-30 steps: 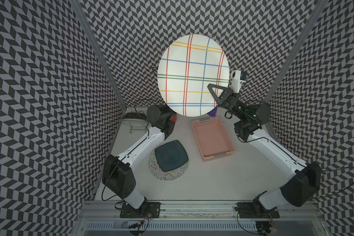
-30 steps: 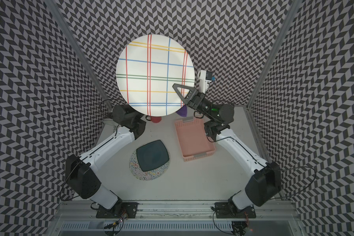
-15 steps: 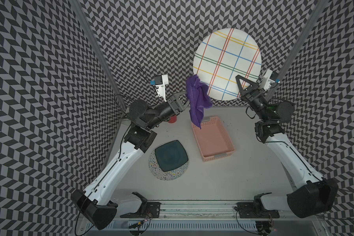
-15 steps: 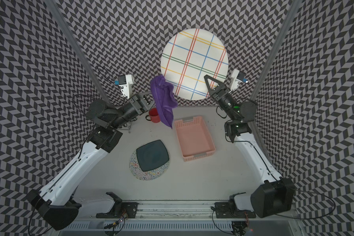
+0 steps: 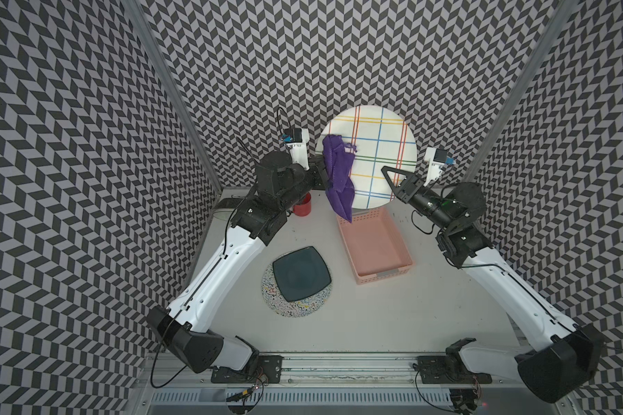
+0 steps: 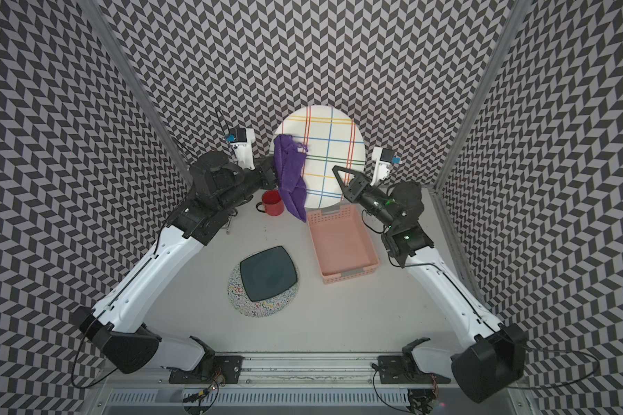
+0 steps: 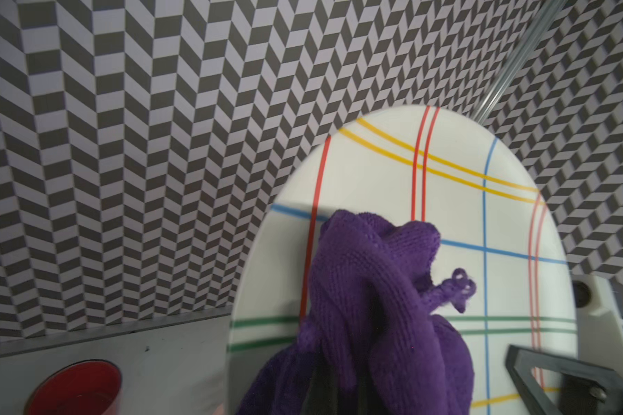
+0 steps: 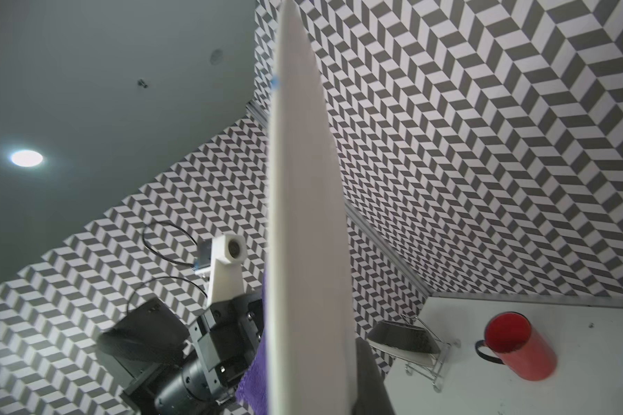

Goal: Wipe the wet plate dry
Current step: Wipe the plate with towel.

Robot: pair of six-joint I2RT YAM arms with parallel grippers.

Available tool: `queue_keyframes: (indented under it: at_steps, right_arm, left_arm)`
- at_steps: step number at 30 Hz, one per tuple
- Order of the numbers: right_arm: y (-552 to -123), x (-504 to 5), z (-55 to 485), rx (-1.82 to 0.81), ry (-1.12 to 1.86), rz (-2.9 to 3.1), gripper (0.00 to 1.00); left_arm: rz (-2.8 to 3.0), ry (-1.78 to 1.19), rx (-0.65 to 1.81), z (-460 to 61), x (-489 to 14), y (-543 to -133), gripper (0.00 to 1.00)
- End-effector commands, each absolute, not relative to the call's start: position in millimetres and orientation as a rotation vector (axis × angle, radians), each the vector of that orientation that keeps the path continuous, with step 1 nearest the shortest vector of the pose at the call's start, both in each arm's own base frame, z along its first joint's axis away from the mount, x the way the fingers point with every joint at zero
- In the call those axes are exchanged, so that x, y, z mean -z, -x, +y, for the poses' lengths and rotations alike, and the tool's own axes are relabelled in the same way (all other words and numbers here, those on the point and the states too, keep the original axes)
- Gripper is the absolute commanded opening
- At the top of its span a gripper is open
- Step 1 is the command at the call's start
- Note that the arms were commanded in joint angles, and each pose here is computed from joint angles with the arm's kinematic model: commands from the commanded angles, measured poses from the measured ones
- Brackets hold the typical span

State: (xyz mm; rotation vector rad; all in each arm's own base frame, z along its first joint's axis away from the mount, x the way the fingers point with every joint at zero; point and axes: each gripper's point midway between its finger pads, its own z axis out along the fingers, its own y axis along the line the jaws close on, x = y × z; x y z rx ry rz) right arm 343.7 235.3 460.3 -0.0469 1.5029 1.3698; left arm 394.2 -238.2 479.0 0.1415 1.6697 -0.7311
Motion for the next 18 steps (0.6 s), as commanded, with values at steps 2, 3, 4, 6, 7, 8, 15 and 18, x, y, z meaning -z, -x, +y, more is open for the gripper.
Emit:
queue_keyframes:
  at_steps: [2,3,4,6,7,8,15,18]
  right_arm:
    - [-267,-501,269,-1.415,0.340,1.346,0.00]
    - [-264,-501,273,-1.430,0.359,1.341,0.00]
    - [-262,-504,276,-1.443,0.374,1.330,0.00]
    - [-264,-519,275,-1.443,0.373,1.288,0.00]
    - [-267,-529,271,-1.430,0.359,1.260,0.00]
    - [-271,-542,265,-1.415,0.336,1.229,0.00]
    - [-284,-528,237,-1.560,0.135,1.223,0.00]
    - [-283,-517,251,-1.593,0.154,1.262,0.00]
  left_arm:
    - [1.719,-0.221,0.502,-228,-464,-408,0.00]
    - [1.702,-0.290,0.541,-244,-466,-402,0.00]
    - [1.694,-0.348,0.572,-259,-466,-396,0.00]
    - [1.705,-0.445,0.601,-289,-455,-387,0.00]
    - [1.713,-0.469,0.610,-298,-451,-384,0.00]
    - [1.730,-0.463,0.622,-302,-445,-385,0.00]
    - [1.734,-0.349,0.670,-267,-446,-386,0.00]
    - [1.811,-0.386,0.631,-279,-411,-378,0.00]
